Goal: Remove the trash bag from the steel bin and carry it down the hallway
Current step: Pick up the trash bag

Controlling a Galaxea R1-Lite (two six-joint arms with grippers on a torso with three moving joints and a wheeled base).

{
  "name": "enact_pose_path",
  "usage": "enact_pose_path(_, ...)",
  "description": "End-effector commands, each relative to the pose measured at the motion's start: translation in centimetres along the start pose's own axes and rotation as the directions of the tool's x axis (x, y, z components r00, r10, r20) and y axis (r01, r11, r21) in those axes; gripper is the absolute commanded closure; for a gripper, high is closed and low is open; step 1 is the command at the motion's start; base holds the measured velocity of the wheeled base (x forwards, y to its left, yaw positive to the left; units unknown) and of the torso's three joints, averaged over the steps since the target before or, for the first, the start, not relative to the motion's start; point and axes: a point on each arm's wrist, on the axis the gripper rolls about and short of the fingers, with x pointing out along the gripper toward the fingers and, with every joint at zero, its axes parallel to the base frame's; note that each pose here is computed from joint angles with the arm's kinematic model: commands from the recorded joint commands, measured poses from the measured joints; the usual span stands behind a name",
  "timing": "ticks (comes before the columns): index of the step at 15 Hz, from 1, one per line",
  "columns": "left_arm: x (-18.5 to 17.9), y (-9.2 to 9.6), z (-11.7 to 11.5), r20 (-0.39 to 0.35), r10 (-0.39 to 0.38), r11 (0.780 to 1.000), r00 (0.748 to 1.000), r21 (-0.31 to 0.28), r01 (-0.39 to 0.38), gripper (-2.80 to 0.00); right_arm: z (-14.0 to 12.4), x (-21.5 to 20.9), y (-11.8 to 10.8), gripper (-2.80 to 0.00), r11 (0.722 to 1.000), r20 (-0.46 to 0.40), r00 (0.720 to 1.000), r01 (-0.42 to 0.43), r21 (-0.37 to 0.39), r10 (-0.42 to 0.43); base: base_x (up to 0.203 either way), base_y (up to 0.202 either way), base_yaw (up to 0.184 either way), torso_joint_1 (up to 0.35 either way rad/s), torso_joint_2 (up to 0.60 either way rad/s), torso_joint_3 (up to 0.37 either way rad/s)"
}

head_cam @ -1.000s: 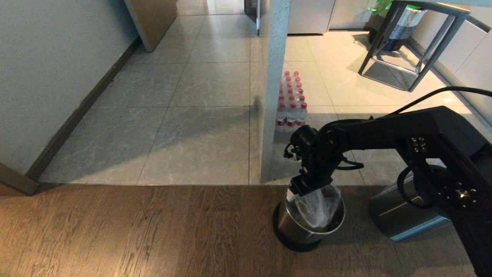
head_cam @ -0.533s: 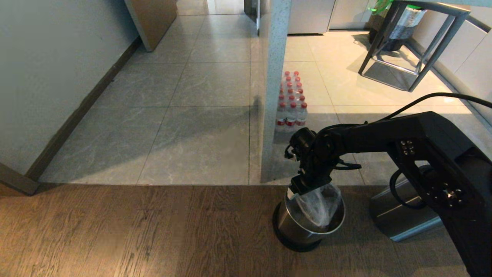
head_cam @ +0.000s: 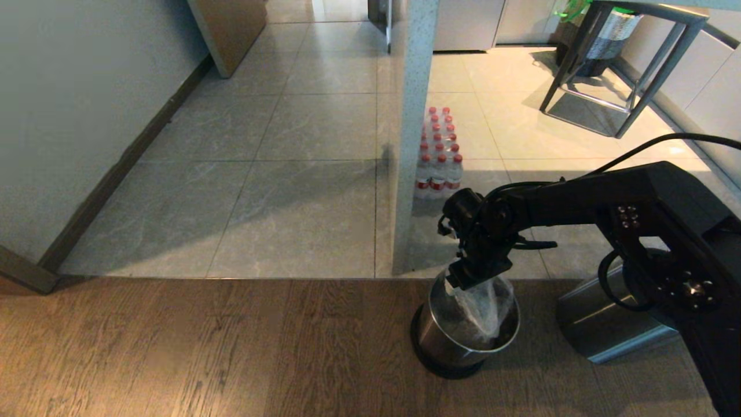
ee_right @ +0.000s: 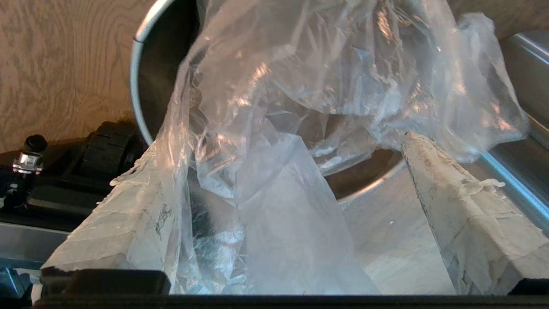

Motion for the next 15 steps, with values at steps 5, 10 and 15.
enact_pose_path(5,0.0,0.0,0.0,0.000,0.000,1.000,1.000,0.000,0.000,0.00,-0.5,-1.4,-0.3,-2.80,0.998,-0.002,0.998,0.059,-0.017,-0.059,0.000,0.000,0.000,0.000,0.00,0.000)
enact_pose_path(10,0.0,0.0,0.0,0.000,0.000,1.000,1.000,0.000,0.000,0.00,-0.5,-0.6,0.0,-2.80,0.998,-0.005,0.998,0.055,-0.013,-0.055,0.000,0.000,0.000,0.000,0.00,0.000)
enact_pose_path(15,0.0,0.0,0.0,-0.001,0.000,1.000,1.000,0.000,0.000,0.00,0.2,2.0,0.7,-2.80,0.999,0.041,0.998,0.051,-0.010,-0.050,0.000,0.000,0.000,0.000,0.00,0.000)
